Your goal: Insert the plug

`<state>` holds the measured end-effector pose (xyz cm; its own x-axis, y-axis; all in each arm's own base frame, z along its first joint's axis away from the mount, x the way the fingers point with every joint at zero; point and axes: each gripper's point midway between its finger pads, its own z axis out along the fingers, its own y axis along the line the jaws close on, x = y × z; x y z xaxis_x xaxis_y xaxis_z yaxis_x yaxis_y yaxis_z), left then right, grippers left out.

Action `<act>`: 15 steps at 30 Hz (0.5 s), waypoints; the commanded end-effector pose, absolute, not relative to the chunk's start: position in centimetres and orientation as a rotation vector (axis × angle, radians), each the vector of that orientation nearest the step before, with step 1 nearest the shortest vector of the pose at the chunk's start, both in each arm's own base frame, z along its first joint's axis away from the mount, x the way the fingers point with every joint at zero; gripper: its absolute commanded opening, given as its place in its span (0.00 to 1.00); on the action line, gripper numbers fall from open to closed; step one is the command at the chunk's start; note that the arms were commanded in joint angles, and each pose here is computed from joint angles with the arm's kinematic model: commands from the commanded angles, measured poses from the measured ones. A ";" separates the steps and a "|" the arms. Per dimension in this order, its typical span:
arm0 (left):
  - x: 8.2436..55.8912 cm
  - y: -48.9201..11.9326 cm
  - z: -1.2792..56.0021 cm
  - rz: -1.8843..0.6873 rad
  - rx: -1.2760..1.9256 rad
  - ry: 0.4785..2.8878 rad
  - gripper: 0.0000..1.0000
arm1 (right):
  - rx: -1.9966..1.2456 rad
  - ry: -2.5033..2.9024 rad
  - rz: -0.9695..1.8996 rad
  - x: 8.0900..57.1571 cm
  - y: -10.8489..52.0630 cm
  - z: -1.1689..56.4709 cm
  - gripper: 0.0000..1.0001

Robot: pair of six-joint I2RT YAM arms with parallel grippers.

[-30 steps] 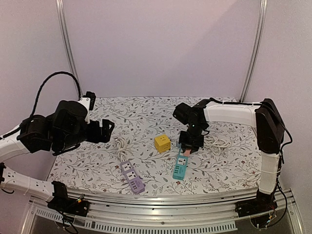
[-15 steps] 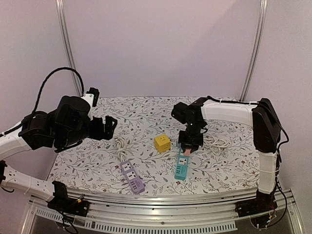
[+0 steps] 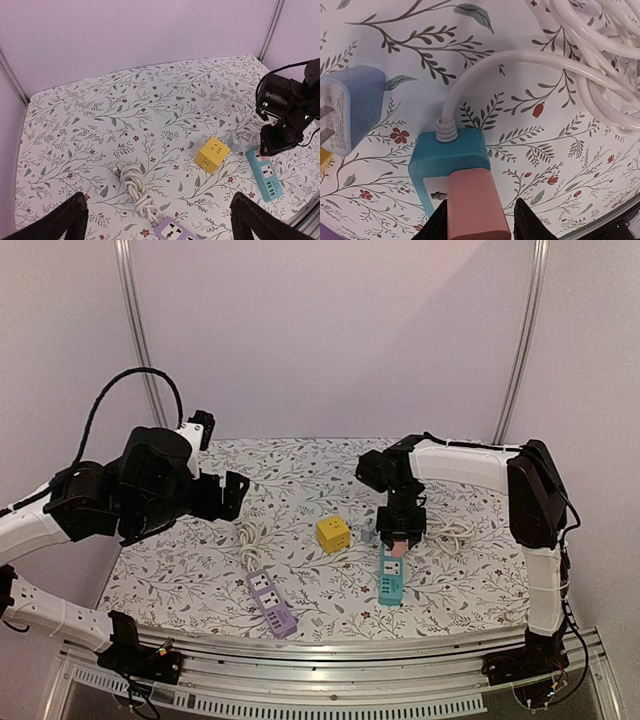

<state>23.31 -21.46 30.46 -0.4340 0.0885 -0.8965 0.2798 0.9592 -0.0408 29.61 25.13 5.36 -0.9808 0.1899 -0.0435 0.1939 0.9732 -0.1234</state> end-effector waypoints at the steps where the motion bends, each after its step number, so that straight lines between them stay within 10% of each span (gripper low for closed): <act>1: 24.2 -23.3 30.7 -0.220 0.314 2.014 0.99 | 0.280 2.999 -0.124 31.8 25.7 8.9 0.42; 15: 27.3 -35.3 27.7 -0.326 0.594 2.101 0.99 | 0.380 2.796 0.096 34.8 22.9 19.2 0.67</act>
